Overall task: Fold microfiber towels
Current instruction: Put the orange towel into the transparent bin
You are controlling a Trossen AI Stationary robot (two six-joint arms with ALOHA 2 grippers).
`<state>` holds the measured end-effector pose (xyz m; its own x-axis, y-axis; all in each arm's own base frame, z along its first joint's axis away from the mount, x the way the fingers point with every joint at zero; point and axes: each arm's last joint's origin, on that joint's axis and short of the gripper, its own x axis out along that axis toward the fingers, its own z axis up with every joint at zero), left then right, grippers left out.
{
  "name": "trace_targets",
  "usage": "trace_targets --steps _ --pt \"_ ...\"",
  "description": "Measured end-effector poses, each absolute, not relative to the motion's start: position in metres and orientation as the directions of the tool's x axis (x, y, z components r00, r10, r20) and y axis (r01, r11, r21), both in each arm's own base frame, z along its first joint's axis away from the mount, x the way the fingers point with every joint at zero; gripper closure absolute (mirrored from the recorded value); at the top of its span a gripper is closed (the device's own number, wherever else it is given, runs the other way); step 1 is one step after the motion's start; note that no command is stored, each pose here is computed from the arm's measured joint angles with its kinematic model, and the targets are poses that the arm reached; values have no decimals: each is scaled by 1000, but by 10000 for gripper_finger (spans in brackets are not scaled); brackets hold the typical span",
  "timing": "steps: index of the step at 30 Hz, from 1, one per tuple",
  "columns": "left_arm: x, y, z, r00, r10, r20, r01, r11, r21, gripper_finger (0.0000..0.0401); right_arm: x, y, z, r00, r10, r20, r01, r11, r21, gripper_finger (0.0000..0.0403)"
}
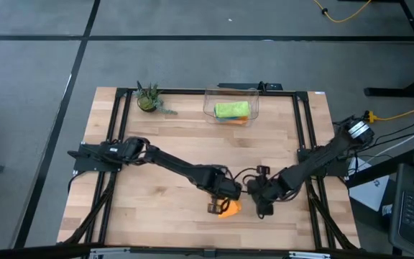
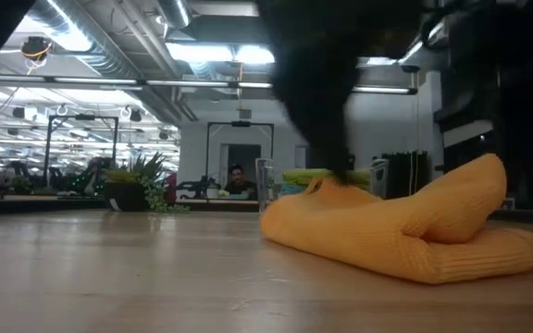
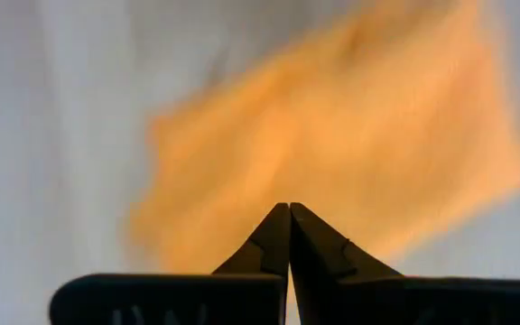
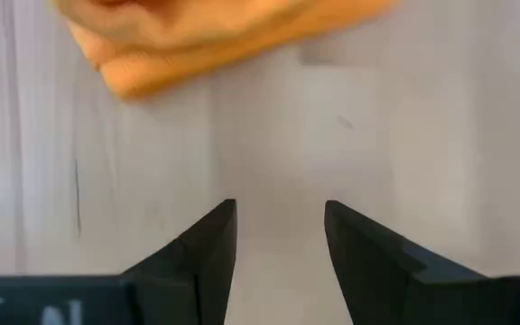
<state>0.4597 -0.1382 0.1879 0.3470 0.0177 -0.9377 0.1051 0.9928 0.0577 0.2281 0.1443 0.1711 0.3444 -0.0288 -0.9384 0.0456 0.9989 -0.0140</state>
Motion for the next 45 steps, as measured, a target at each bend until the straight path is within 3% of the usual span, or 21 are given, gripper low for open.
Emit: trace_targets --steps 4,8,10,14,18,21,24,28,31,33,39,45 --pt "436 -140 207 183 158 -970 97 979 178 401 210 124 225 317 -146 -937 126 986 -111 231" --pt "409 -138 226 29 296 -955 32 954 297 401 179 99 267 362 -301 -882 322 929 -185 231" --pt "399 -136 228 -30 341 -940 9 940 341 401 160 86 275 355 -322 -878 432 889 -152 231" --pt "388 -137 216 -10 343 -939 15 939 343 401 134 75 258 321 -135 -937 522 851 56 231" --pt "363 -130 210 -30 304 -952 -5 953 304 401 134 80 222 400 122 -908 495 805 326 231" --pt "335 -119 222 50 280 -959 -107 956 274 401 144 84 193 494 237 -836 440 762 476 231" --pt "313 -113 226 313 222 -923 -226 962 155 401 154 84 171 602 277 -749 389 718 578 231" --pt "312 -113 211 707 69 -703 -236 961 -143 401 161 81 154 683 286 -672 342 688 640 231" --pt "321 -117 203 854 -27 -520 -132 955 -266 401 165 79 148 697 268 -665 347 687 639 231" --pt "328 -122 197 874 -62 -482 -65 968 -242 401 171 79 148 713 248 -655 338 697 632 231" --pt "357 -137 181 833 -46 -551 -35 990 -136 398 192 80 146 721 215 -659 339 720 606 227" --pt "371 -141 169 752 -6 -659 -17 999 -28 352 214 77 137 688 227 -690 379 698 608 179"
